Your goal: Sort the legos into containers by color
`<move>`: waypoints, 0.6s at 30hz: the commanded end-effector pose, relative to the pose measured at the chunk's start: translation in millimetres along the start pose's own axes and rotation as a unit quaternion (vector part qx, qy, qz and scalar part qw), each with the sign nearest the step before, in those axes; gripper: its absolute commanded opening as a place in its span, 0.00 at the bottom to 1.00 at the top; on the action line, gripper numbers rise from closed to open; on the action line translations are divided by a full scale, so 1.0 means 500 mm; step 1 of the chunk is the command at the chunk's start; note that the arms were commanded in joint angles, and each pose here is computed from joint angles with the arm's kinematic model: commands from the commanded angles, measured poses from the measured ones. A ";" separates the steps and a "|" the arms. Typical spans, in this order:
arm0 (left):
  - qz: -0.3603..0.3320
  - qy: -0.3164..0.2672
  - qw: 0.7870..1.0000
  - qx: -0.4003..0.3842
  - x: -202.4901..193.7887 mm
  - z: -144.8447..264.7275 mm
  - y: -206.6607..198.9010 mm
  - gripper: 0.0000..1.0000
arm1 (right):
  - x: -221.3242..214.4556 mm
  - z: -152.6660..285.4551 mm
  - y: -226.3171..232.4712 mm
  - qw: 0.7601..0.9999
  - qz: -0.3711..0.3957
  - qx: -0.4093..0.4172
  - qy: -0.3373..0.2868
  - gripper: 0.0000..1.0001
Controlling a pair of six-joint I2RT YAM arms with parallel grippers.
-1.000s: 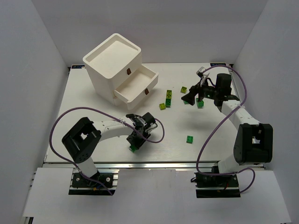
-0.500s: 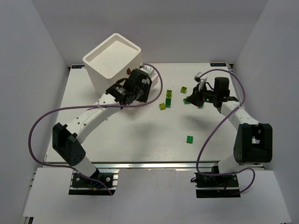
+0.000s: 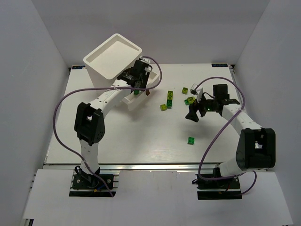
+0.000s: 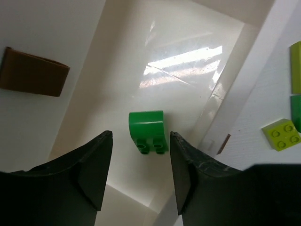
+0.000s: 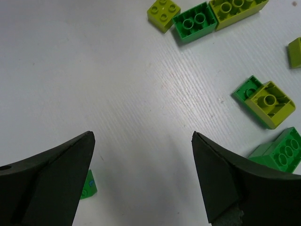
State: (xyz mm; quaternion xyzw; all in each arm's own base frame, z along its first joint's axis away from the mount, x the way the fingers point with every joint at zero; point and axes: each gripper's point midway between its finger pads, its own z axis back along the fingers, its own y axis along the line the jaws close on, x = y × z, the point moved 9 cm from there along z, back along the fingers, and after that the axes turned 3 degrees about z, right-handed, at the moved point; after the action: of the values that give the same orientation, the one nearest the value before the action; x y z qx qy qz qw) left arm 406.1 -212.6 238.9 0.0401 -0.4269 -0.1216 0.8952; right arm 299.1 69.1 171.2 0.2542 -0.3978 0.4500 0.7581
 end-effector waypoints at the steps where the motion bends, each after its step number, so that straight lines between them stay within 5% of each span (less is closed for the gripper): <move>1: 0.020 -0.047 0.999 0.008 0.058 0.040 0.022 0.63 | -0.002 0.017 0.012 0.998 0.053 0.024 0.021 0.89; 6: 0.026 -0.064 0.998 0.004 0.081 0.059 0.027 0.72 | -0.046 0.034 0.048 0.983 0.130 0.108 0.069 0.89; 9: 0.036 -0.078 0.996 -0.020 0.100 0.086 0.028 0.72 | -0.087 0.051 0.086 0.951 0.235 0.185 0.076 0.89; 10: 0.039 -0.085 0.995 -0.030 0.105 0.097 0.028 0.72 | -0.091 0.054 0.089 0.914 0.340 0.210 0.061 0.89; 12: 0.048 -0.100 0.990 -0.085 0.119 0.135 0.022 0.68 | -0.117 0.057 0.110 0.892 0.376 0.244 0.062 0.89; 16: 0.071 -0.106 0.976 -0.178 0.094 0.189 0.008 0.41 | -0.127 0.037 0.111 0.849 0.437 0.295 0.039 0.87; 18: 0.096 -0.120 0.966 -0.208 0.085 0.237 0.014 0.42 | -0.126 0.024 0.098 0.831 0.460 0.312 0.036 0.86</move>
State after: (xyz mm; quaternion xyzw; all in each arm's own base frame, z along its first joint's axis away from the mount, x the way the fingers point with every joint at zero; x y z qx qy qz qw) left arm 377.2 -215.7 299.6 -0.0999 -0.4669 -0.1256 0.8696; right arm 222.8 44.7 124.2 0.2684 -0.2557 0.7616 0.5315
